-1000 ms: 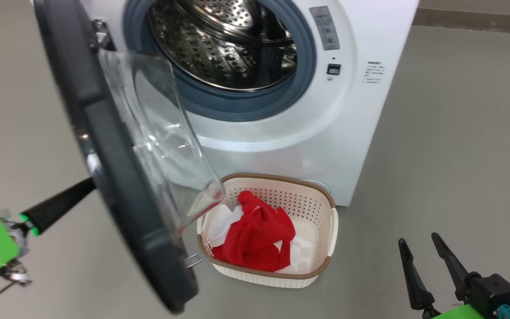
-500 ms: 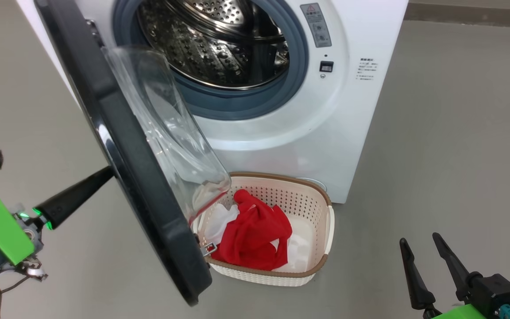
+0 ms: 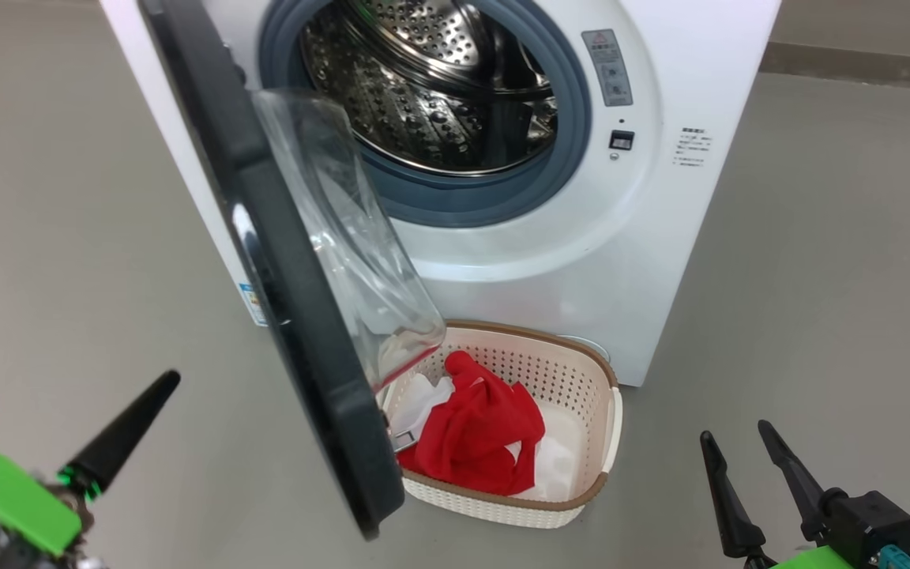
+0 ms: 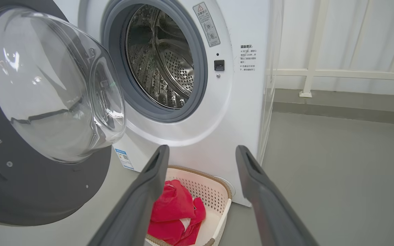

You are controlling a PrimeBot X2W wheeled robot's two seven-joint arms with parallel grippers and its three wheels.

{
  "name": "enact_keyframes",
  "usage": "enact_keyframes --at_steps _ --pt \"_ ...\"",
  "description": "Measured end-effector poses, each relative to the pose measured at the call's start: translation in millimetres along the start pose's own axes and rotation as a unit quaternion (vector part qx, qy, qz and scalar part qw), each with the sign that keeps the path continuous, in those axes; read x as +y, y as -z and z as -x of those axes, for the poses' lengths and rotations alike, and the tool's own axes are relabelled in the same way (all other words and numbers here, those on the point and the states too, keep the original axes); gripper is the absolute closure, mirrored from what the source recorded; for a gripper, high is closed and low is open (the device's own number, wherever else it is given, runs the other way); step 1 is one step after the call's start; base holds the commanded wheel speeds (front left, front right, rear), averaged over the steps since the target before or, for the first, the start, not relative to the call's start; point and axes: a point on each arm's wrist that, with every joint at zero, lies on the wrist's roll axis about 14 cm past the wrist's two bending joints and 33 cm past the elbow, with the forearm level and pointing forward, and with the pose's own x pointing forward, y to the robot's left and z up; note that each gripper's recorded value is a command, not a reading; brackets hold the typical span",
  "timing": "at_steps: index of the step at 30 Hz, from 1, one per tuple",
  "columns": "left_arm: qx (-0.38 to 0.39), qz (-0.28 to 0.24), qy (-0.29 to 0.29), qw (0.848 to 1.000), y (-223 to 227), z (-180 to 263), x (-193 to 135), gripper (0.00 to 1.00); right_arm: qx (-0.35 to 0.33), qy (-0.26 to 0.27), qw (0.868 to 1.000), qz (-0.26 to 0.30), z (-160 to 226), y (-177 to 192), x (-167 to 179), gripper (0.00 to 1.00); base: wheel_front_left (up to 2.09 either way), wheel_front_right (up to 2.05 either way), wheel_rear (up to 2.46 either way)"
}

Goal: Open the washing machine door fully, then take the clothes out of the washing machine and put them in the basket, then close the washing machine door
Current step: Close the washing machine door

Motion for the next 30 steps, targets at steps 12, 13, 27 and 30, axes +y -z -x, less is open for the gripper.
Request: enact_keyframes --at_steps 12,13,27,30 --pt "-0.099 0.069 -0.084 0.989 17 44 57 0.0 0.001 -0.021 1.0 -0.005 -5 0 14 0.0 0.0 0.0 0.0" --pt "-0.103 0.07 -0.091 0.988 20 47 61 0.0 0.001 -0.022 1.0 -0.005 -5 0 15 0.0 0.0 0.0 0.0" --pt "-0.149 0.016 -0.178 0.973 58 72 102 0.0 0.005 -0.027 1.0 -0.009 -6 2 19 0.0 0.0 0.0 0.0" --pt "-0.142 -0.02 -0.198 0.97 67 78 113 0.0 0.005 -0.025 1.0 -0.017 -6 3 18 0.0 0.0 0.0 0.0"
